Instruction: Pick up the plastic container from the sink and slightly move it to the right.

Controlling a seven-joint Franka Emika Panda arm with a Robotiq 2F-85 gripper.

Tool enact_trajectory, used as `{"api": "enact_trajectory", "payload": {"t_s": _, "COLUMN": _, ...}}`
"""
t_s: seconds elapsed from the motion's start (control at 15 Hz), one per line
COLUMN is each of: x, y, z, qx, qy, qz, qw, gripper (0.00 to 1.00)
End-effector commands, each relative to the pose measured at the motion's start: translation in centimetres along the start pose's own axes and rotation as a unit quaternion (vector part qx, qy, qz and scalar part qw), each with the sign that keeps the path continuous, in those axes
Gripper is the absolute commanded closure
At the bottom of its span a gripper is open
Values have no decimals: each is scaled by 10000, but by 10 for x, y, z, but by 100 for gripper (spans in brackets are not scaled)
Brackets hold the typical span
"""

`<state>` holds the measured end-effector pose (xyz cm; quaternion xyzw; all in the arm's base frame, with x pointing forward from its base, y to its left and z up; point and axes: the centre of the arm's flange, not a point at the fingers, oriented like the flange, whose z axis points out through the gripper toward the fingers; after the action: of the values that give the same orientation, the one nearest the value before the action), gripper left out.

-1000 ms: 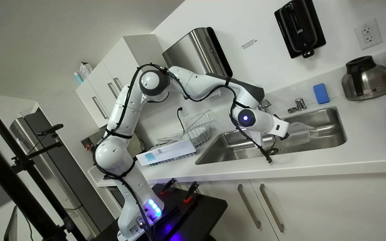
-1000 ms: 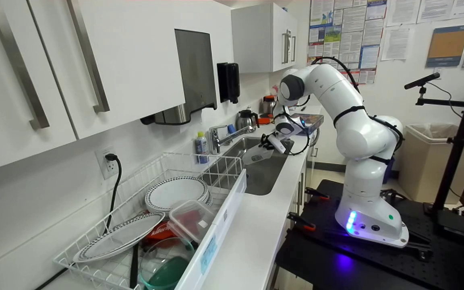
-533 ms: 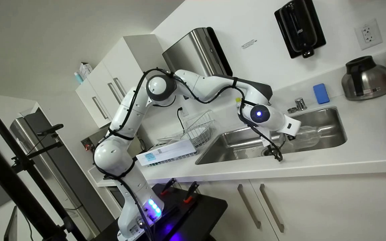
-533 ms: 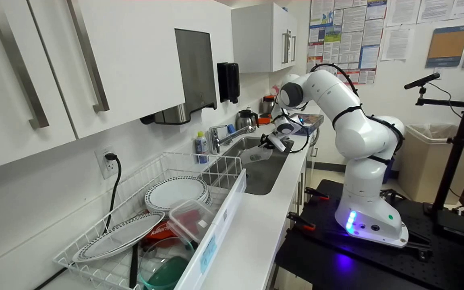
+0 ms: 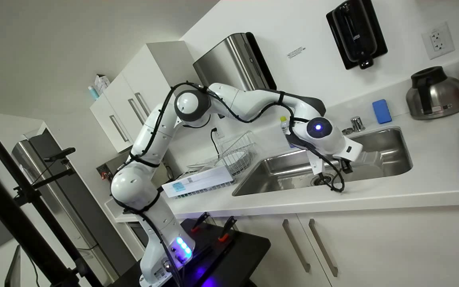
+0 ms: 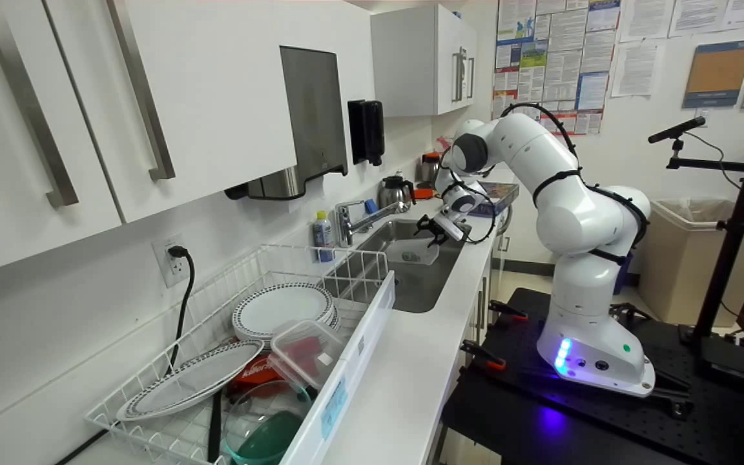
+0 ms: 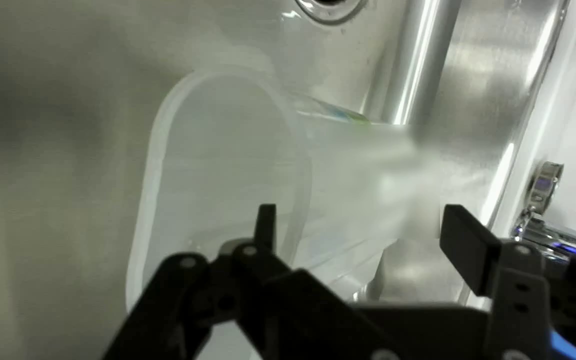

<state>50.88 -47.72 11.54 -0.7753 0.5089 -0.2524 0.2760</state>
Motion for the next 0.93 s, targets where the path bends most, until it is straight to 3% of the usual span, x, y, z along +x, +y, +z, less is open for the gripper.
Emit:
{"api": "enact_trajectory", "payload": {"t_s": 0.0, "x": 7, "y": -7, "z": -32, "qx": -265, "qy": -569, "qz": 147, "qw": 9979, "gripper": 0}}
{"api": "enact_trajectory", "payload": {"t_s": 0.27, "x": 5, "y": -13, "z": -65, "qx": -414, "qy": -867, "qz": -73, "qw": 9953, "gripper": 0}}
{"api": "enact_trajectory", "payload": {"t_s": 0.53, "x": -1, "y": -28, "z": -104, "qx": -401, "qy": -1237, "qz": -808, "qw": 9882, "gripper": 0}}
{"api": "enact_trajectory", "payload": {"t_s": 0.67, "x": -10, "y": -39, "z": -123, "qx": -378, "qy": -1585, "qz": -1326, "qw": 9777, "gripper": 0}}
{"api": "enact_trajectory", "payload": {"t_s": 0.87, "x": -30, "y": -58, "z": -147, "qx": -319, "qy": -2075, "qz": -2099, "qw": 9549, "gripper": 0}}
